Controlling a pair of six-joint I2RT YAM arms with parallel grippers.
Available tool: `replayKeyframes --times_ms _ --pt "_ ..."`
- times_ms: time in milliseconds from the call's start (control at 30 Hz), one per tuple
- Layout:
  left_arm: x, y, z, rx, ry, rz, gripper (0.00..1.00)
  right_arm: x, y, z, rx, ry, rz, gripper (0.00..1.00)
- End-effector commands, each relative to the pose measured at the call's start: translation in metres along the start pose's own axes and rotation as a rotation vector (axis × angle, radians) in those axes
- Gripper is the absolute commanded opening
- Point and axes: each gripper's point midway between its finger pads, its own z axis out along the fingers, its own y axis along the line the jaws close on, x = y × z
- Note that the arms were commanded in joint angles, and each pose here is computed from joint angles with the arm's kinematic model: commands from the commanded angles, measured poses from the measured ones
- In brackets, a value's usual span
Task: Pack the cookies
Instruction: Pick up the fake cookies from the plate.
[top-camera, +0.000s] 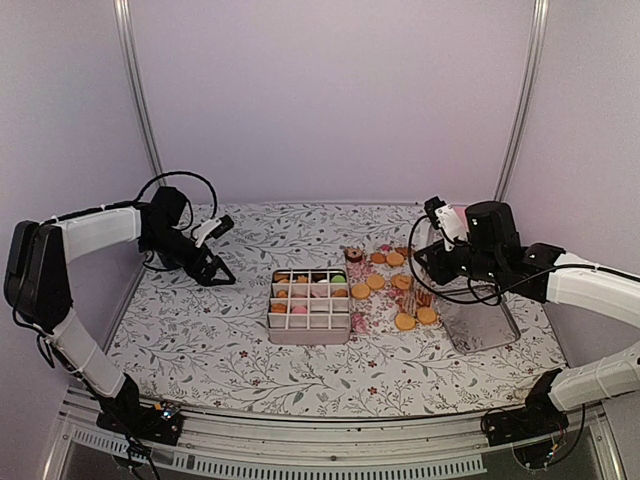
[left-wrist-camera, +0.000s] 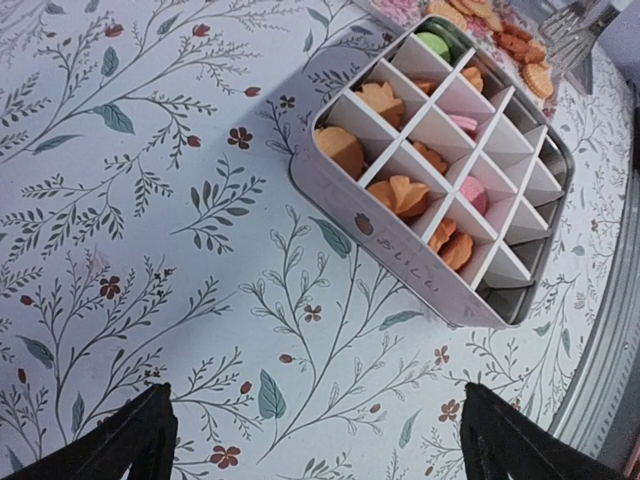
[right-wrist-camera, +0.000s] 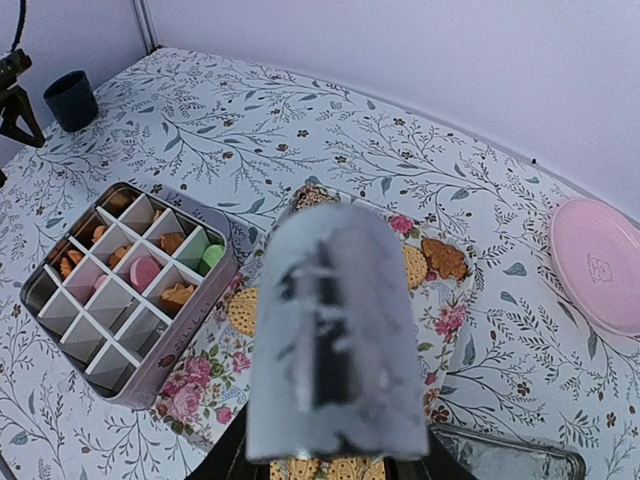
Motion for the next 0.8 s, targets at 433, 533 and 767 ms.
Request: replayKeyframes --times_ms 433,533,767 --pt "-0.008 -0.002 -0.009 0.003 -0.027 0.018 0.99 -0.024 -0.025 0.026 0.04 -0.064 0.024 0.35" --pt "-0.008 -0.001 -0.009 0.002 -0.028 0.021 0.99 -0.029 -0.03 0.026 0.044 -0.081 0.032 0.34" --pt "-0.007 -0.002 -0.008 0.008 -0.024 0.022 0.99 -0.037 -0.033 0.025 0.029 -0.098 0.042 0.32"
